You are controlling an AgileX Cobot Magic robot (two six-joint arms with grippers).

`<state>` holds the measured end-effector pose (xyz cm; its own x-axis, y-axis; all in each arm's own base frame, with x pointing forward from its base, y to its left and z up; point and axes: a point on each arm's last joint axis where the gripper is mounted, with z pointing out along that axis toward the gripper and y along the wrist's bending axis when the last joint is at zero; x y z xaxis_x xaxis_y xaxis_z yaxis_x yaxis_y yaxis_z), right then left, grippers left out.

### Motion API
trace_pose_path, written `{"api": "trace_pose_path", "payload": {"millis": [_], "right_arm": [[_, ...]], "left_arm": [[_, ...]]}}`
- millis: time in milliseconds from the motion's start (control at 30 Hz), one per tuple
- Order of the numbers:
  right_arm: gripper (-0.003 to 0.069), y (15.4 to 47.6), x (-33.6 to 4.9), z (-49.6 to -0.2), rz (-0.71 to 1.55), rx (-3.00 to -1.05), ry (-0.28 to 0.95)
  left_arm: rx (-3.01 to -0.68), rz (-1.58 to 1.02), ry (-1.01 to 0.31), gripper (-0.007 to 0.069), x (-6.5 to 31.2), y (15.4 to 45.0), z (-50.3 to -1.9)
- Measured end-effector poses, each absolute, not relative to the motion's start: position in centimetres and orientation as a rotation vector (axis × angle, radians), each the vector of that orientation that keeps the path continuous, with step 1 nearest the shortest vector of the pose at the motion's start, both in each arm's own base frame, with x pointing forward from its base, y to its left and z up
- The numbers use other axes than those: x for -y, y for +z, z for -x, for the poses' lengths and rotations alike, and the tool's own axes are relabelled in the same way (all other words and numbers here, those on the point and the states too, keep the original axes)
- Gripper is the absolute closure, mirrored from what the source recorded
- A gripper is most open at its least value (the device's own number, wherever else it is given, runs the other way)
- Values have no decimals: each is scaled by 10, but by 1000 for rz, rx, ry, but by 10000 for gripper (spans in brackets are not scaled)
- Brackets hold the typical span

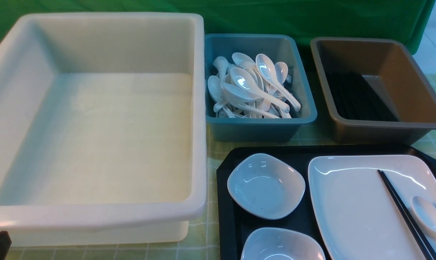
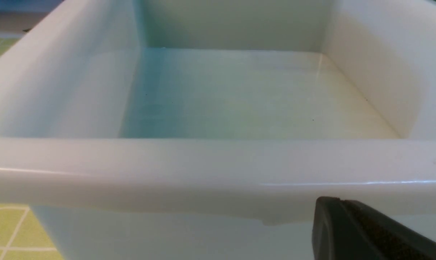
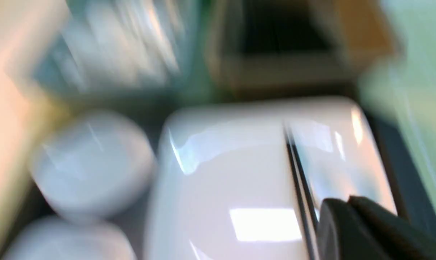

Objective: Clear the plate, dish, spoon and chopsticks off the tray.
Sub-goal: Use the right arm to grab a pair of chopsticks from the plate

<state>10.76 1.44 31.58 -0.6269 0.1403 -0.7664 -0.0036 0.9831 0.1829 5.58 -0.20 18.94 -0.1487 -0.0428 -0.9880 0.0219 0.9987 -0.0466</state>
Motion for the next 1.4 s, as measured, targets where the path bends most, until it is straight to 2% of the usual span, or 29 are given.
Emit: {"api": "trace_pose_path", "payload": {"millis": [33, 100, 200, 233, 267, 367, 500, 933, 1033, 1067, 1100, 1167, 1267, 1400], "right_arm": [[619, 305, -15, -120, -83, -2389, 168], [575, 288, -16, -136, -49, -2558, 121], [442, 260, -18, -160, 14, -2771, 76], [422, 258, -18, -161, 16, -2783, 74], [358, 245, -19, -172, 50, -2861, 58], [263, 225, -21, -188, 99, -2957, 41], [235, 202, -22, -202, 140, -3036, 30], [239, 166, -21, -221, 228, -3121, -29], [376, 163, -21, -225, 266, -3125, -34], [389, 163, -21, -225, 269, -3125, -34], [522, 164, -21, -225, 278, -3139, -35], [549, 168, -21, -226, 291, -3143, -36], [541, 180, -21, -225, 298, -3136, -32], [541, 220, -26, -220, 332, -3091, -18]], "left_arm": [[-1719, 16, -56, 627, 2, 189, -56], [-1719, 16, -56, 627, 2, 189, -56], [-1719, 16, -56, 627, 2, 189, -56], [-1719, 16, -56, 627, 2, 189, -56], [-1719, 16, -56, 627, 2, 189, -56], [-1719, 16, -56, 627, 2, 189, -56], [-1719, 16, -56, 627, 2, 189, -56], [-1719, 16, -56, 627, 2, 189, -56], [-1719, 16, -56, 627, 2, 189, -56], [-1719, 16, -56, 627, 2, 189, -56], [-1719, 16, -56, 627, 2, 189, -56], [-1719, 16, -56, 627, 2, 189, -56], [-1719, 16, -56, 627, 2, 189, -56], [-1719, 16, -56, 627, 2, 189, -56]]}}
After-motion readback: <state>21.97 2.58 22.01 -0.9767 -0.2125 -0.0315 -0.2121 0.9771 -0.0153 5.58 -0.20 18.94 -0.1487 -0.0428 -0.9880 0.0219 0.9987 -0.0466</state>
